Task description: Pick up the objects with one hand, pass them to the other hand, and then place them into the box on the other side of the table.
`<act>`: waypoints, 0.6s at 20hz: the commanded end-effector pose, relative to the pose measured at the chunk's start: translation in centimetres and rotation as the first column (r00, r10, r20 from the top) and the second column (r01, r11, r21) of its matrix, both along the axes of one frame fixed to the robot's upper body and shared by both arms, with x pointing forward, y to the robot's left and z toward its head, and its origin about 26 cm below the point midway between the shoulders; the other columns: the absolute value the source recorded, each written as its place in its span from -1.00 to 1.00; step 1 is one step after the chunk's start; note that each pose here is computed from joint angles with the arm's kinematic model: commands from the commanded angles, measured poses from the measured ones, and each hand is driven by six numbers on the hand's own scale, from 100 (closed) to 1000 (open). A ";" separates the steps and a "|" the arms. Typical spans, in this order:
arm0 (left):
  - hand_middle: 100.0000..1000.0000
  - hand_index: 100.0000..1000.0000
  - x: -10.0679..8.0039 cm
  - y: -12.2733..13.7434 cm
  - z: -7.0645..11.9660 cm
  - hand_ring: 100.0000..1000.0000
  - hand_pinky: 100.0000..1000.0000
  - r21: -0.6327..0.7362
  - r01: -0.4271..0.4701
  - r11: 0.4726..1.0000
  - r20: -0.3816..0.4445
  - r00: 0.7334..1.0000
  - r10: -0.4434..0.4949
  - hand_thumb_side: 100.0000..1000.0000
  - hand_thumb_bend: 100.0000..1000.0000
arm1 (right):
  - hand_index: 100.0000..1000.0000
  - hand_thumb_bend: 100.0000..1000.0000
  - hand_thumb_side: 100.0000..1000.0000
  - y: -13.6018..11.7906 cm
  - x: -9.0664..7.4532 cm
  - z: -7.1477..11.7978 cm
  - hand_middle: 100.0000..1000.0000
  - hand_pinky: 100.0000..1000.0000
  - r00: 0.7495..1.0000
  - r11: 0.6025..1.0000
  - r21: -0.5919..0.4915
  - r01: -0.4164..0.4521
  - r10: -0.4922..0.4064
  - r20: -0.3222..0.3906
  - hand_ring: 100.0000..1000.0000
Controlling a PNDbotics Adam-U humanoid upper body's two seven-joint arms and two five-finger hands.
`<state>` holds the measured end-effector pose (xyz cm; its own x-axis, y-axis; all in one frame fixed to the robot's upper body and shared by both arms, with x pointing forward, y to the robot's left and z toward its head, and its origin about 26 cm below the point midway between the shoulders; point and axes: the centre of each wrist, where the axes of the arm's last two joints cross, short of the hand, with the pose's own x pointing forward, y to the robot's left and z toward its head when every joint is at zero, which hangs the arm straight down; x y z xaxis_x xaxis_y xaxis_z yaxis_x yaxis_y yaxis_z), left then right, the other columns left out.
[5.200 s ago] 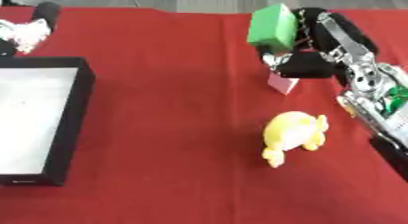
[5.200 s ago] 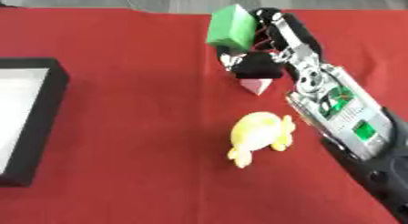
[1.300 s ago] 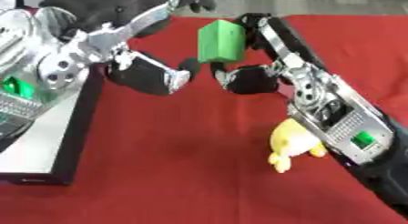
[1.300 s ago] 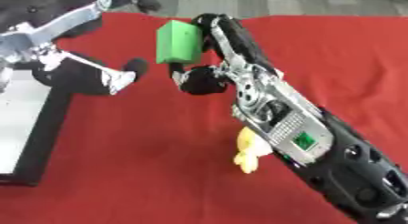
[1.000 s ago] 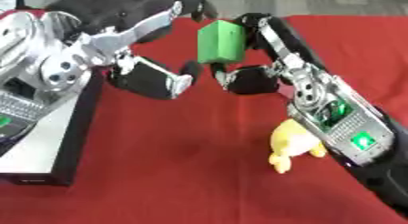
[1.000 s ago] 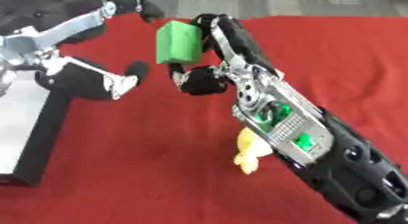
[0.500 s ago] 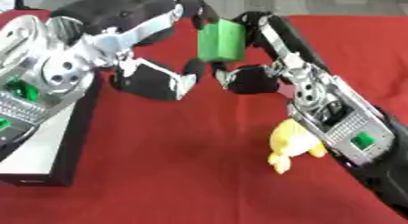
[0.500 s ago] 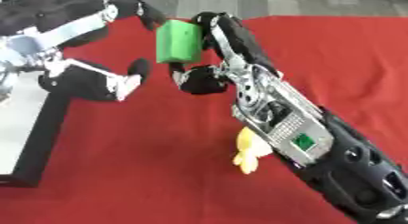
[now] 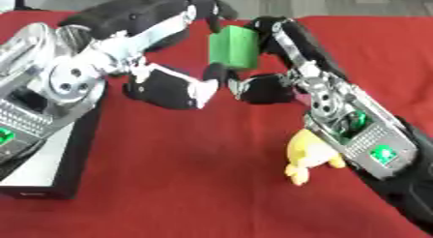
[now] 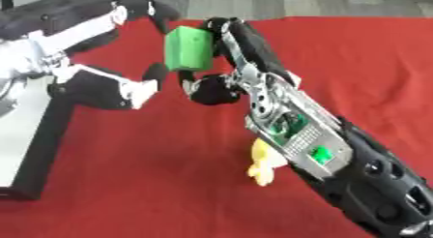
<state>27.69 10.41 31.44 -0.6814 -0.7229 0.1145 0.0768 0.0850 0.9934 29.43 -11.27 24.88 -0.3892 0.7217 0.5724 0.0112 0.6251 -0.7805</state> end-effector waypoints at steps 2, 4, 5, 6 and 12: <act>0.50 0.85 -0.2 0.1 0.7 1.00 1.00 -0.024 -0.006 1.000 0.019 1.000 0.006 -0.54 -1.00 | -0.06 -1.00 -1.00 0.0 -0.6 0.7 0.04 0.48 0.999 1.000 0.000 -0.018 0.018 0.029 0.25; 0.50 0.87 -0.2 0.1 0.6 1.00 1.00 -0.028 -0.007 1.000 0.016 1.000 0.007 -0.51 -1.00 | -0.06 -1.00 -1.00 -0.1 -0.7 0.8 0.04 0.48 0.999 1.000 0.001 -0.022 0.022 0.031 0.25; 0.50 0.87 -0.2 0.1 0.6 1.00 1.00 -0.030 -0.009 1.000 0.015 1.000 0.010 -0.50 -1.00 | -0.06 -1.00 -1.00 -0.1 -0.8 0.9 0.04 0.48 0.999 1.000 0.001 -0.024 0.024 0.033 0.25; 0.50 0.87 -0.2 0.1 0.6 1.00 1.00 -0.032 -0.012 0.999 0.015 1.000 0.013 -0.52 -1.00 | -0.06 -1.00 -1.00 -0.1 -0.8 0.9 0.04 0.47 0.999 1.000 0.000 -0.027 0.027 0.033 0.24; 0.51 0.88 -0.2 0.0 0.3 1.00 1.00 -0.033 -0.023 0.999 0.038 0.999 0.024 -0.57 -1.00 | -0.05 -1.00 -1.00 0.1 -1.1 1.0 0.04 0.47 0.998 0.999 -0.009 -0.047 0.048 0.045 0.24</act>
<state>27.67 10.20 31.07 -0.6724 -0.7292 0.1270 0.0674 0.1106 0.9916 28.72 -11.09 25.12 -0.4187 0.7088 0.5677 -0.0080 0.6222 -0.7828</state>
